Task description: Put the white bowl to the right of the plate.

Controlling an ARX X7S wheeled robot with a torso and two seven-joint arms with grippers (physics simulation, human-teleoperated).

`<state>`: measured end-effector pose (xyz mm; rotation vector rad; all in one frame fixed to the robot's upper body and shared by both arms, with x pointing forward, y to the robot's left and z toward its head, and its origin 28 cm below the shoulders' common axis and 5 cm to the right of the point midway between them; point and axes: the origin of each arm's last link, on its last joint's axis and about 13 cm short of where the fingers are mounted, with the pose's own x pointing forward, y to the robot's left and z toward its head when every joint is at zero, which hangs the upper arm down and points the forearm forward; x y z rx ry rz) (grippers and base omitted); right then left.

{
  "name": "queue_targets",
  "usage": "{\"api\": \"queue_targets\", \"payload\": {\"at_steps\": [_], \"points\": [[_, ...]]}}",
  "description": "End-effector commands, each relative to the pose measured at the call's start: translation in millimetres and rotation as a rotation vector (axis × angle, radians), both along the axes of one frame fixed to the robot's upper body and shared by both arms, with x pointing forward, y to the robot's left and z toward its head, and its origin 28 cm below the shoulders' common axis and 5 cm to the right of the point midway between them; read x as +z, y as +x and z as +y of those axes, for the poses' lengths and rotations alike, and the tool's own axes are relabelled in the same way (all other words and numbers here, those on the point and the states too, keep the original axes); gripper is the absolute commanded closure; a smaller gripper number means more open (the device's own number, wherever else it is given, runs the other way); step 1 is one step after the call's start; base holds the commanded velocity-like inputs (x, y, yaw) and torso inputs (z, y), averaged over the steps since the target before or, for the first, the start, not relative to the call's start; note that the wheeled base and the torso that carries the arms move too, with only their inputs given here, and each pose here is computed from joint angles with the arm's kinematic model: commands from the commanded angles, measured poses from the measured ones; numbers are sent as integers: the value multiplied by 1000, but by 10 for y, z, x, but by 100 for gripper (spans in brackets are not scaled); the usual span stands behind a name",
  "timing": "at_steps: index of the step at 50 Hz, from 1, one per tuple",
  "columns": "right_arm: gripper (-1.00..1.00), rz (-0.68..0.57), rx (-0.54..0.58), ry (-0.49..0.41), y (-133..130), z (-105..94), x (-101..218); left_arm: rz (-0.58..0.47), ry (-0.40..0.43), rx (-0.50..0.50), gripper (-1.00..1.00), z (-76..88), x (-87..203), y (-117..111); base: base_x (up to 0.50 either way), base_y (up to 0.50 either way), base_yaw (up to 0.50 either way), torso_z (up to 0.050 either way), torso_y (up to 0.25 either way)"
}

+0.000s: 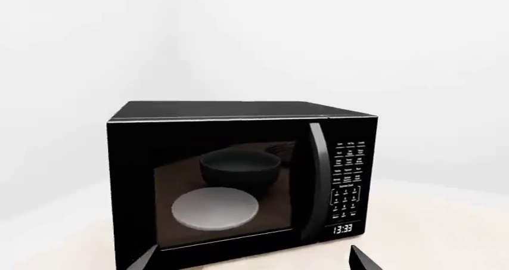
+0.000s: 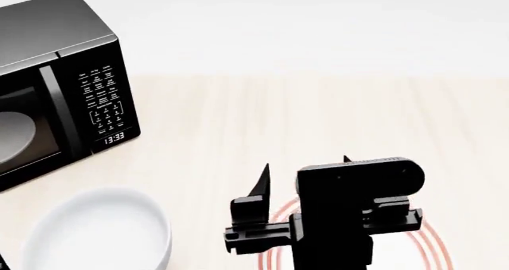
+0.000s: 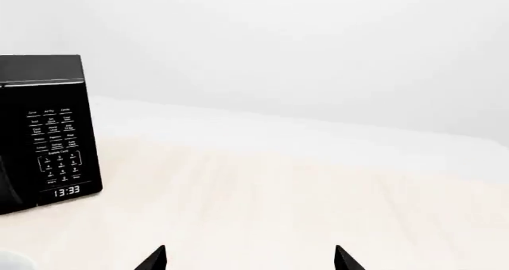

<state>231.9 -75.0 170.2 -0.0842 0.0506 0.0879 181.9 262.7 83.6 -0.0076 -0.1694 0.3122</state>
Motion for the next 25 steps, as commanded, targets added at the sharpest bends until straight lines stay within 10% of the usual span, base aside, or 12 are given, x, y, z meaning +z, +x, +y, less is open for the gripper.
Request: {"api": "queue_targets", "payload": {"at_steps": [1,3,4,25], "points": [[-100,87,12,80,193,55,383,3,4,130,-100,148,-11,-83,0,0,0,0,0],[-100,144,35,145,256,80,457,22,-2,156,-100,182,-30,-55,0,0,0,0,0],[-100,202,141,34,334,338,523,24,-21,211,-100,265,-24,-79,0,0,0,0,0],[-100,326,238,11,453,641,630,24,-37,253,-100,344,-35,-83,0,0,0,0,0]]}}
